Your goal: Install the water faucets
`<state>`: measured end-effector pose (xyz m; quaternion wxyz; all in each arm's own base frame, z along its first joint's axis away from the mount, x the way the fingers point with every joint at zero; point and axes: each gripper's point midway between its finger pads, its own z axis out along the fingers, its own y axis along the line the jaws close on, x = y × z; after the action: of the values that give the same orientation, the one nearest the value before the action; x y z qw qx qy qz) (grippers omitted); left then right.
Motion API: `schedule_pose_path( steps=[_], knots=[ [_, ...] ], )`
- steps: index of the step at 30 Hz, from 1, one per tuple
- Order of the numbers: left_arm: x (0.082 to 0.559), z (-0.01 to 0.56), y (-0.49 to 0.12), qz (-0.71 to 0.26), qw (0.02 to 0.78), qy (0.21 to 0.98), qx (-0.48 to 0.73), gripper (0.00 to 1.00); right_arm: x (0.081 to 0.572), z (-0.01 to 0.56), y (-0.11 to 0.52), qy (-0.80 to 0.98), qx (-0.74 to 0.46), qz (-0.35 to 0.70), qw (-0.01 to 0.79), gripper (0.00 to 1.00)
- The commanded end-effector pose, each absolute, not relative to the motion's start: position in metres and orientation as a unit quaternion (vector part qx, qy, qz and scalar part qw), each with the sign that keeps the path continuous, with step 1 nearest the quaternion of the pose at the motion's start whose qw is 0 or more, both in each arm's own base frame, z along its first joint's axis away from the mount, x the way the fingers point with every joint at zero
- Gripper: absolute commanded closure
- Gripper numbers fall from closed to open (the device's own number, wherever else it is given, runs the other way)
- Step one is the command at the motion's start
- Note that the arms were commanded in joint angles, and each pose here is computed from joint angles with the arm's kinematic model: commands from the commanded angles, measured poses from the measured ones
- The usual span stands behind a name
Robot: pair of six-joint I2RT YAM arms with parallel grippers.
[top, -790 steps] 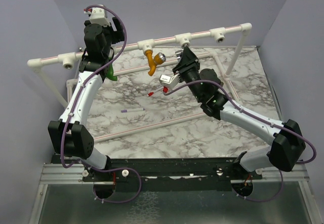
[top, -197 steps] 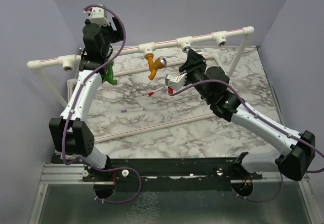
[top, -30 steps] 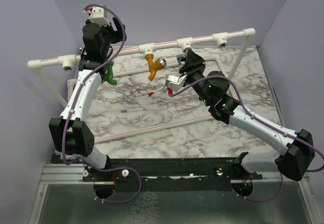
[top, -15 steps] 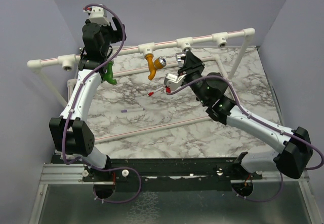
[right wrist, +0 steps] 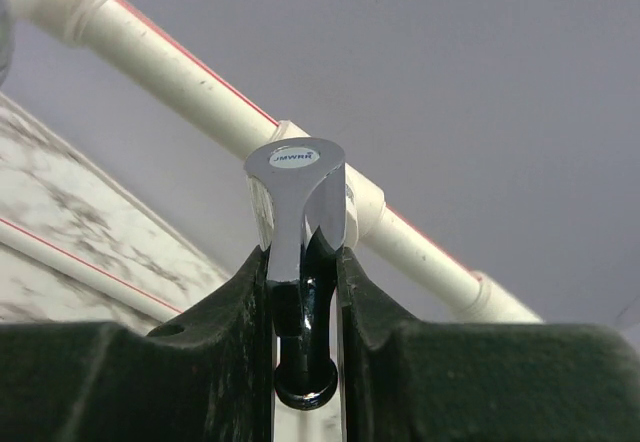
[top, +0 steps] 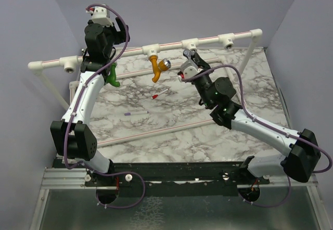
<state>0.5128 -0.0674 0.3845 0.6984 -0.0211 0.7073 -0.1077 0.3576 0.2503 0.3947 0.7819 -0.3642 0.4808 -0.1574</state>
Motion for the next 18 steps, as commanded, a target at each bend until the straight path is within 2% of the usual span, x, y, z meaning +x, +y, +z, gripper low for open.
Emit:
schedule_pose_path(
  steps=[1,9,18],
  knots=[
    [0.496,0.226,-0.07,-0.093,0.515,0.852,-0.025,0.19,0.348,0.412,0.252,0.519,-0.198,0.006,0.832,1.0],
    [0.496,0.227,-0.071,-0.096,0.515,0.851,-0.025,0.19,0.352,0.4,0.254,0.564,-0.048,0.146,0.811,0.99],
    [0.496,0.229,-0.072,-0.097,0.517,0.85,-0.025,0.19,0.354,0.389,0.255,0.595,0.124,0.282,0.742,0.99]
  ],
)
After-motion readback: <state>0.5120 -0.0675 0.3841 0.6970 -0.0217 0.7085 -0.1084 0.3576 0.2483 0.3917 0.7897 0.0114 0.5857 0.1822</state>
